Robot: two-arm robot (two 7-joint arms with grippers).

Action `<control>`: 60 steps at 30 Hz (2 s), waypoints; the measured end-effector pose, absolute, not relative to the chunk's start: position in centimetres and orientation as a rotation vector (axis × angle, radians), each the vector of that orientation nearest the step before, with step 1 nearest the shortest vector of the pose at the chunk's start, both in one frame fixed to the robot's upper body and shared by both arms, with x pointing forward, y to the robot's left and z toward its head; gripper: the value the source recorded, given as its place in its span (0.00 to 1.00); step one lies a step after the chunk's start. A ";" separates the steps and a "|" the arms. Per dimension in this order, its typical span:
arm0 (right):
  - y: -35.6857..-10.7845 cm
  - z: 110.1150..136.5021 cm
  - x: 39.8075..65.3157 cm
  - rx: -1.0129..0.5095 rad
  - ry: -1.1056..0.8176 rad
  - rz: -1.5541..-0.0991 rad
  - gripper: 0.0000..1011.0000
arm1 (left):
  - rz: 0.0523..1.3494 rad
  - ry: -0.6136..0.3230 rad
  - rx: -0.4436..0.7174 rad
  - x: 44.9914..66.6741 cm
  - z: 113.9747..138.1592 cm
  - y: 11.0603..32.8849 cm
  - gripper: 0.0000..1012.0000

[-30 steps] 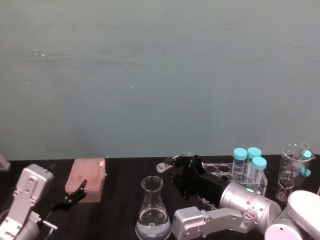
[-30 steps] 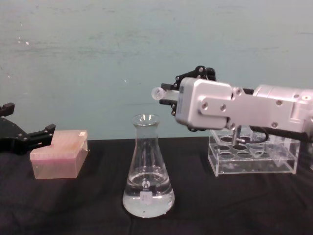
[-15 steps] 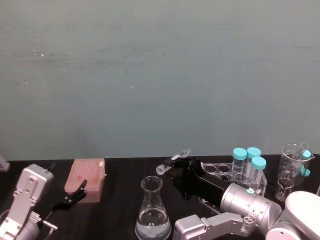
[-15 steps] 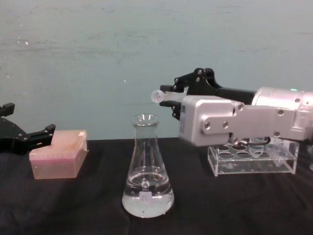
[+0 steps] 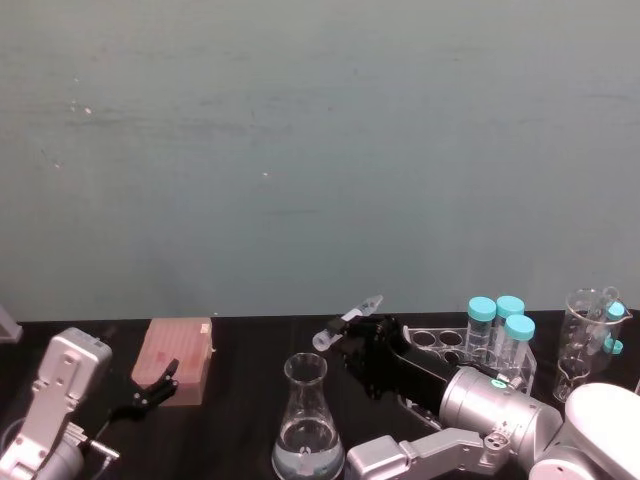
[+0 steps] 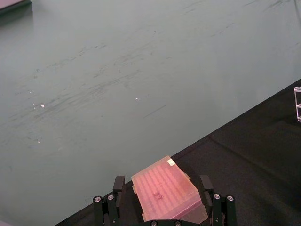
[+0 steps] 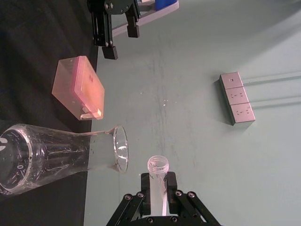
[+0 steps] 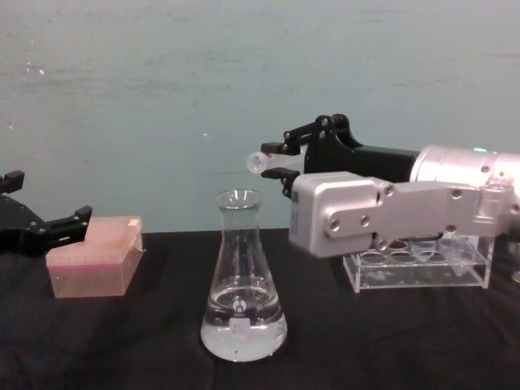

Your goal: Pour the liquid from the test tube into the beaker using one hand.

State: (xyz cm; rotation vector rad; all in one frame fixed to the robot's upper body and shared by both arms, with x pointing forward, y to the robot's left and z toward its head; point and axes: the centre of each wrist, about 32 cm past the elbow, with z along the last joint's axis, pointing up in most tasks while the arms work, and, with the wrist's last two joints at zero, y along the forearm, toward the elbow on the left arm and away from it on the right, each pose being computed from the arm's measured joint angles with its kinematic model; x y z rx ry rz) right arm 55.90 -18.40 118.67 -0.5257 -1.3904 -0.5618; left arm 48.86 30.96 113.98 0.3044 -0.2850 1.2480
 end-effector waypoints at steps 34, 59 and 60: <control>-17.9 118.6 56.4 -0.547 -1.495 -0.525 0.19 | 1.248 -0.285 0.304 48.9 114.0 31.0 0.99; -18.1 118.7 56.9 -0.576 -1.563 -0.506 0.19 | 1.248 -0.285 0.304 48.9 114.0 31.0 0.99; -18.1 118.7 56.9 -0.576 -1.563 -0.506 0.19 | 1.248 -0.285 0.305 48.9 114.0 31.0 0.99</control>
